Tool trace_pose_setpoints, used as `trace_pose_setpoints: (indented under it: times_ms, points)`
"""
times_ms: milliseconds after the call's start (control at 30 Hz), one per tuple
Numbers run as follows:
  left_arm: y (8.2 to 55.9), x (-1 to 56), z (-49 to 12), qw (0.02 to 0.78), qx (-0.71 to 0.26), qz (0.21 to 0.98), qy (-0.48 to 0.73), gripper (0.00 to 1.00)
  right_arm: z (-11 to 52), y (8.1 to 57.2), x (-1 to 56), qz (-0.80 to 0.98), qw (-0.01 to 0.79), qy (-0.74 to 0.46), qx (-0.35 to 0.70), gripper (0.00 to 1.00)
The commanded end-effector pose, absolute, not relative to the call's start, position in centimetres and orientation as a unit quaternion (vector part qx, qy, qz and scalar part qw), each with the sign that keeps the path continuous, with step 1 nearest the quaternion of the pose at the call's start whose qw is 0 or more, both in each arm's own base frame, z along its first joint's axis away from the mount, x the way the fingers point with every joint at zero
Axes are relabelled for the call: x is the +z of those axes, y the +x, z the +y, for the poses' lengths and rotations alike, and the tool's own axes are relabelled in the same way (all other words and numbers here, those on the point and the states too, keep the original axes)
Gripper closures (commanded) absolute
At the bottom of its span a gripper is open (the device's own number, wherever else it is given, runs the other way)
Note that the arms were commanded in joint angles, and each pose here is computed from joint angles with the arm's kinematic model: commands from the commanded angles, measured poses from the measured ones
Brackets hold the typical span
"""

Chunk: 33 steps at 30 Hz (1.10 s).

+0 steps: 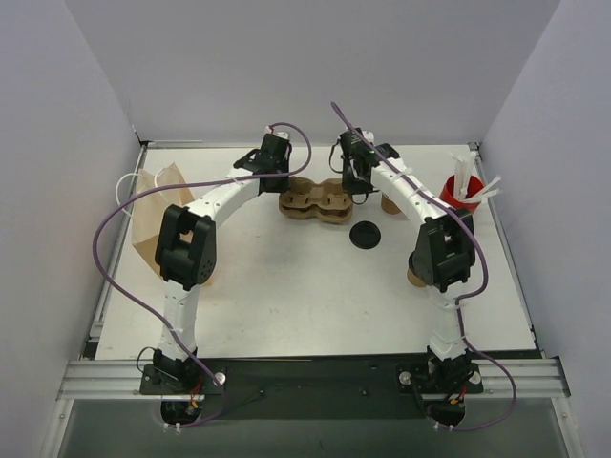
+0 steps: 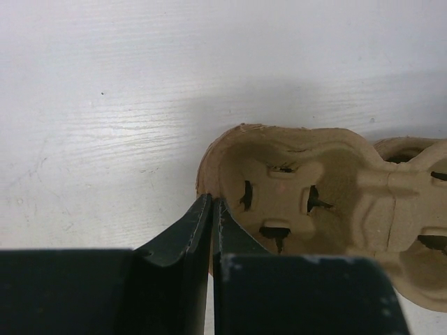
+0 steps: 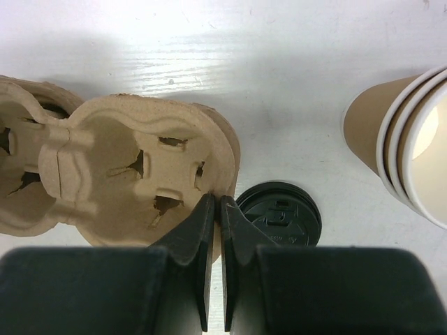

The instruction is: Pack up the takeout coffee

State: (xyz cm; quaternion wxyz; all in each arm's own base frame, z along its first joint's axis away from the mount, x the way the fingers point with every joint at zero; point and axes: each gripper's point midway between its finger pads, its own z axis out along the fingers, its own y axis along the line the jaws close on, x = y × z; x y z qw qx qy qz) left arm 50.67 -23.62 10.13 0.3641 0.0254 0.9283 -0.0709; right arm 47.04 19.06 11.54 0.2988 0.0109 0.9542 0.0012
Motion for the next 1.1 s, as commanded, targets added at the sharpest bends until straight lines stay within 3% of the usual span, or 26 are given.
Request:
trace_pose_setpoints:
  times_ms: [0,267,533,600,700,733,800,967,1067]
  points:
    - [51.6,17.4,-23.9,0.430,-0.104,0.896,0.023,1.00,18.7,47.1,17.0,0.937,0.348,0.023,0.009,1.00]
    - [49.4,19.0,-23.8,0.419,-0.120,0.900,0.015,1.00,17.8,45.4,18.3,0.936,0.349,0.035,0.014,1.00]
    - [41.7,18.0,-24.9,0.382,-0.141,0.913,0.023,1.00,16.8,38.7,15.9,0.954,0.298,0.033,0.023,0.98]
    - [38.9,16.4,-25.3,0.363,-0.142,0.920,0.029,1.00,16.6,36.9,16.0,0.954,0.298,0.032,0.025,0.92]
    - [34.9,13.9,-26.0,0.340,-0.142,0.929,0.024,1.00,16.1,33.5,14.2,0.960,0.278,0.030,0.029,0.71]
    - [34.1,13.3,-26.0,0.338,-0.141,0.931,0.004,1.00,15.9,32.8,13.9,0.960,0.275,0.032,0.030,0.58]
    - [30.9,10.7,-26.1,0.324,-0.134,0.937,-0.003,1.00,15.0,30.8,12.6,0.963,0.264,0.037,0.028,0.44]
    - [27.2,7.7,-27.0,0.323,-0.146,0.934,-0.046,1.00,14.6,28.6,12.1,0.963,0.262,0.047,0.040,0.39]
    - [26.1,8.1,-27.3,0.331,-0.147,0.930,-0.056,0.94,16.0,27.7,12.5,0.962,0.266,0.041,0.054,0.39]
